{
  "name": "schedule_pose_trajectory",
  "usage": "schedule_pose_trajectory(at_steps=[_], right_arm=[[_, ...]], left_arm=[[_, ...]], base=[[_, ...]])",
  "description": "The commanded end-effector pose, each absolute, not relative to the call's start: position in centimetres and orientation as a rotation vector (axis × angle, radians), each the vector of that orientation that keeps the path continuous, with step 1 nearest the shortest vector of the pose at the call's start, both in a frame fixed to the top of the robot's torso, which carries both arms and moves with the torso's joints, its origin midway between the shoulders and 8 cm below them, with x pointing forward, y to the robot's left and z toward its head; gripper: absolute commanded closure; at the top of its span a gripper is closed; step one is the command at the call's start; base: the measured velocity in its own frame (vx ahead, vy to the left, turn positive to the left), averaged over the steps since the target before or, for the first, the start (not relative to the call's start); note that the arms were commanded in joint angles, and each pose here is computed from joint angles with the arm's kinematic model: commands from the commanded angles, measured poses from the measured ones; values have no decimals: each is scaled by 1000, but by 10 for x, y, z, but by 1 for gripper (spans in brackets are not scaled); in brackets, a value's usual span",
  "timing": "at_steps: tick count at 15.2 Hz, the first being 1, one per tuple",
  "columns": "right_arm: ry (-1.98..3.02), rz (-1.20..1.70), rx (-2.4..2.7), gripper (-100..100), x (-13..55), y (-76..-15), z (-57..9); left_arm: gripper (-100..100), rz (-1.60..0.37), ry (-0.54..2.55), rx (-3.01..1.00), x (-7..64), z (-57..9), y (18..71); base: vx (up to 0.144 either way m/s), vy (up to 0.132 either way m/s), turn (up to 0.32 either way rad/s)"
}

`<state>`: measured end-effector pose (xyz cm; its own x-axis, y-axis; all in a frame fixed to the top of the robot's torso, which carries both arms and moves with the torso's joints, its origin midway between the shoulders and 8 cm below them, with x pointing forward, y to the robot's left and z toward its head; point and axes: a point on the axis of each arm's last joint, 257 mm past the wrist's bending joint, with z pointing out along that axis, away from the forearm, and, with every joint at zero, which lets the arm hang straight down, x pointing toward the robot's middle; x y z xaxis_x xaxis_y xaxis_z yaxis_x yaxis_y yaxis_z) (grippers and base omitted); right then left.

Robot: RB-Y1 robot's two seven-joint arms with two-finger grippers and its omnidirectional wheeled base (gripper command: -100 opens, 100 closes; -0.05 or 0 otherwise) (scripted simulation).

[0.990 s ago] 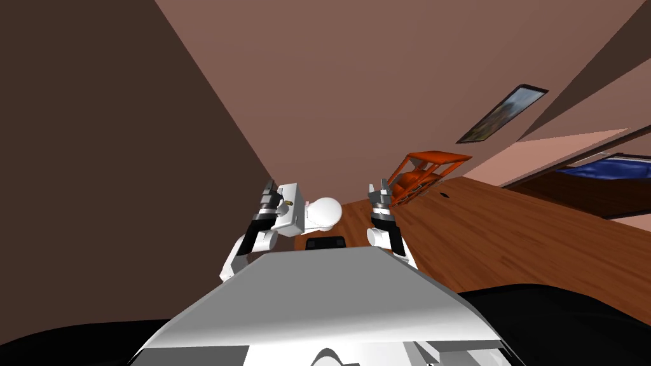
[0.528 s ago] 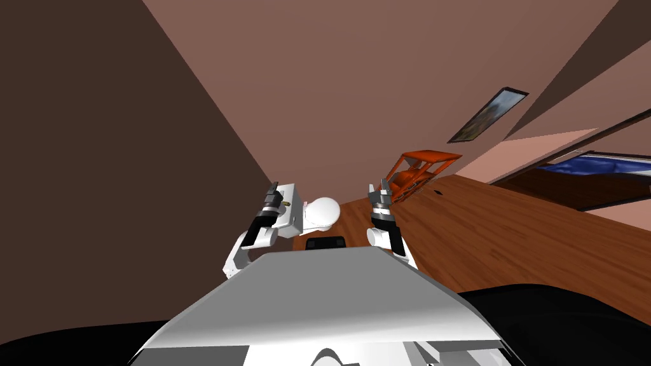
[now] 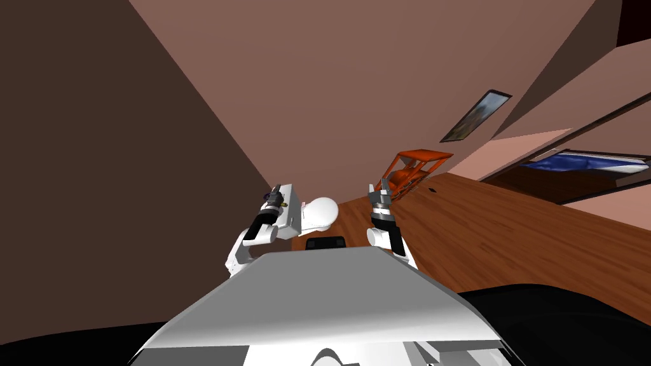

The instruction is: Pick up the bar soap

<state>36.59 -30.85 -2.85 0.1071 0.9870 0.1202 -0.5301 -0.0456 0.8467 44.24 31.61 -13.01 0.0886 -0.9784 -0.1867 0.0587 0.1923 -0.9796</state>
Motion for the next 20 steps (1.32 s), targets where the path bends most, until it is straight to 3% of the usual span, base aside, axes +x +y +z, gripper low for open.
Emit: schedule_pose_trajectory(at_steps=[1, 20], right_arm=[[657, 1383, 913, 0, 366, -308, -29], [657, 1383, 913, 0, 366, -309, -29]], left_arm=[[-100, -1009, 1216, -1087, 448, -141, 320], [-100, -777, 1456, -1330, 461, -229, 349]], base=[[-6, -17, -93], [-4, -11, -38]])
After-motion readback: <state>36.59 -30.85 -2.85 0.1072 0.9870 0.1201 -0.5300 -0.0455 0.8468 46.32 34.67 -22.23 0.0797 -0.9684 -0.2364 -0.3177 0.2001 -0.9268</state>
